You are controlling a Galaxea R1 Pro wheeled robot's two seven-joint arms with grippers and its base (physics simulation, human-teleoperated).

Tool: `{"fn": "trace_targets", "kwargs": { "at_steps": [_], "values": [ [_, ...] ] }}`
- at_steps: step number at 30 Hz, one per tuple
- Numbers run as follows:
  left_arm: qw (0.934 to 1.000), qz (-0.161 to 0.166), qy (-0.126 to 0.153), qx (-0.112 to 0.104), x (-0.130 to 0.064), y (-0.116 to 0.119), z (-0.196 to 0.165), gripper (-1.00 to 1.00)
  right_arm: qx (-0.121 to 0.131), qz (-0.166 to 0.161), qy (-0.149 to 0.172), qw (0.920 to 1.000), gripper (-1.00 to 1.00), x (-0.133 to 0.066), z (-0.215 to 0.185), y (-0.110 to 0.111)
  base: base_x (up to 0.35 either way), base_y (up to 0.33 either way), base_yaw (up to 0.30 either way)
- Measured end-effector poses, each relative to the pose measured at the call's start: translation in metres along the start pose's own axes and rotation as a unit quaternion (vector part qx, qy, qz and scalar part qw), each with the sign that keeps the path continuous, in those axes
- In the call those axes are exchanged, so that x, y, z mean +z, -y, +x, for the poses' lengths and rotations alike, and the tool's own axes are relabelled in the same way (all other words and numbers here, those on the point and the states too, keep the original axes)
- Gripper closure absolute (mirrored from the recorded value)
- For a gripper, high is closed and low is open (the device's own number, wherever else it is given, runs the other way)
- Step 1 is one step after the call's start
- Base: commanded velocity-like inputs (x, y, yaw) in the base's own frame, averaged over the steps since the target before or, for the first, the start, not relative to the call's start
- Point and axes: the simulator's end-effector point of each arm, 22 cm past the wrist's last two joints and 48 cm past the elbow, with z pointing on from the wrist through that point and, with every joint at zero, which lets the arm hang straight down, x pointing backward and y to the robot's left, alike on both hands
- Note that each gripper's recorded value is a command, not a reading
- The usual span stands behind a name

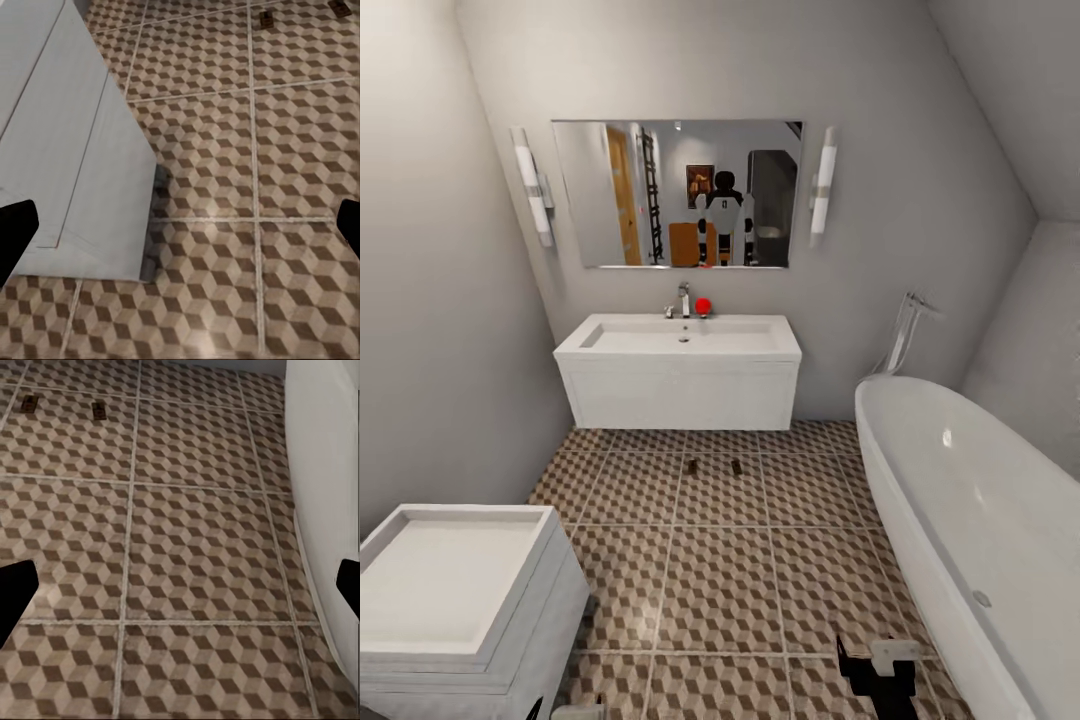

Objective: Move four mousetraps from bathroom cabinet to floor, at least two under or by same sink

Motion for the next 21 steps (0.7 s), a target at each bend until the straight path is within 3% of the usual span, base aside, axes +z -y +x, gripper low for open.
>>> {"fn": "trace_targets", "kwargs": {
  "at_steps": [14, 21],
  "values": [
    [1.0, 0.0, 0.0, 0.0, -0.0002, 0.0, 0.0003, -1.0, 0.0, 0.0, 0.0, 1.0, -1.0, 0.0, 0.0, 0.0, -0.338, 0.0, 0.0],
    [1.0, 0.0, 0.0, 0.0, -0.0005, -0.0001, 0.0002, -1.0, 0.0, 0.001, 0.0, 1.0, -1.0, -0.0004, 0.0, 0.0003, -0.118, 0.0, 0.069]
  ]
}}
